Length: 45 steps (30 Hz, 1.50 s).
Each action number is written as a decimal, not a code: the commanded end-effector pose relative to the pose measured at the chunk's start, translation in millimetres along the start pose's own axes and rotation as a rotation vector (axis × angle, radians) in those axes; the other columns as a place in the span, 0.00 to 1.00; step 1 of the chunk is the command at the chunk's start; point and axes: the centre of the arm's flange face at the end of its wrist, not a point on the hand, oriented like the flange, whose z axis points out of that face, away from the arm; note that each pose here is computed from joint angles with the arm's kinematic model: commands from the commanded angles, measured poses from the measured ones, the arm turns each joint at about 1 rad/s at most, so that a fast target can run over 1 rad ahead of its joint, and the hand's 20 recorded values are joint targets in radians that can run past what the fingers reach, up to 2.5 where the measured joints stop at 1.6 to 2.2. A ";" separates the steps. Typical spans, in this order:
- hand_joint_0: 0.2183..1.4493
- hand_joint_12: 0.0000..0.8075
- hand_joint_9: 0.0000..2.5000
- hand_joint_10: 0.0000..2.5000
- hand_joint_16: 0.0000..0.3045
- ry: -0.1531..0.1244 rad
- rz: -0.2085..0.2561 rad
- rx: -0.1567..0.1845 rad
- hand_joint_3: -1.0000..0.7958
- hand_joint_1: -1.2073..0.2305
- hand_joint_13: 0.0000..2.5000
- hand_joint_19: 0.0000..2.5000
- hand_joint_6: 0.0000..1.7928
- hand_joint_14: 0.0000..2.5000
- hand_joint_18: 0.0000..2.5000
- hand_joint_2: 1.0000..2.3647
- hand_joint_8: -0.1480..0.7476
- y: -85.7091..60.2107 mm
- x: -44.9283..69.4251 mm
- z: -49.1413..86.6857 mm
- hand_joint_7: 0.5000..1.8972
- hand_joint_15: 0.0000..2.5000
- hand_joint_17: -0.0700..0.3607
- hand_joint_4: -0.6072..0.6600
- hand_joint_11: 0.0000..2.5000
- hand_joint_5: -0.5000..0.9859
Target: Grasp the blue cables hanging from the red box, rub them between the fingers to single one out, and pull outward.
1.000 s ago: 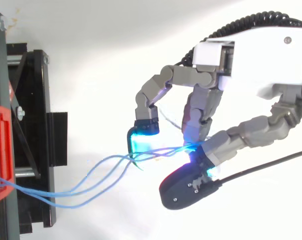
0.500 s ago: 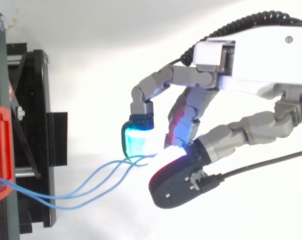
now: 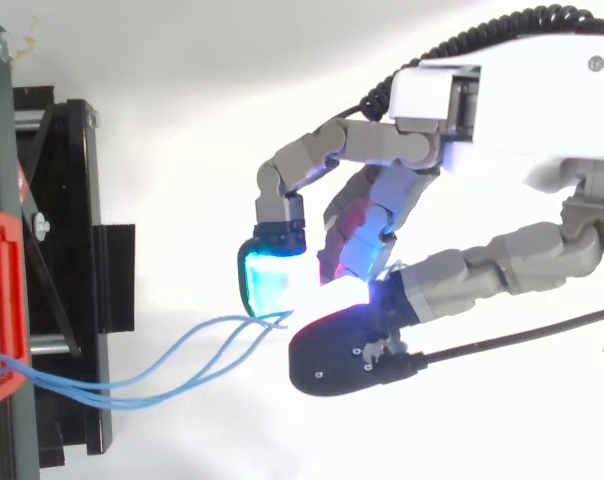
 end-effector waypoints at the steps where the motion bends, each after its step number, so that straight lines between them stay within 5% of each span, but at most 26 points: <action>1: 0.35 0.43 0.43 0.01 0.16 0.004 -0.004 0.017 0.50 0.28 0.24 0.19 0.40 0.01 0.17 0.01 0.45 -1.3 2.7 -1.7 0.40 0.16 0.42 0.55 0.23 0.25; 16: 0.40 0.39 0.36 0.01 0.14 0.025 0.005 0.051 0.33 0.19 0.19 0.18 0.46 0.01 0.15 0.01 0.40 -4.3 12.4 -5.4 0.28 0.14 0.38 0.55 0.23 0.21; 23: 0.29 0.40 0.40 0.01 0.14 0.032 0.013 0.063 0.28 0.28 0.21 0.20 0.46 0.01 0.16 0.00 0.42 -6.6 15.8 -6.4 0.31 0.15 0.39 0.56 0.24 0.23; 30: 0.28 0.40 0.44 0.01 0.14 0.040 0.052 0.084 0.31 0.36 0.23 0.21 0.43 0.01 0.17 0.00 0.44 -17.6 23.6 -5.8 0.39 0.17 0.39 0.55 0.24 0.25; 36: 0.33 0.42 0.42 0.01 0.15 0.040 0.066 0.087 0.54 0.29 0.23 0.20 0.48 0.01 0.18 0.01 0.45 -17.9 23.6 -6.2 0.35 0.16 0.41 0.50 0.25 0.22; 45: 0.39 0.41 0.36 0.01 0.16 0.042 0.076 0.084 0.49 0.19 0.15 0.16 0.48 0.01 0.12 0.02 0.40 -17.4 24.8 -5.9 0.32 0.12 0.42 0.50 0.23 0.21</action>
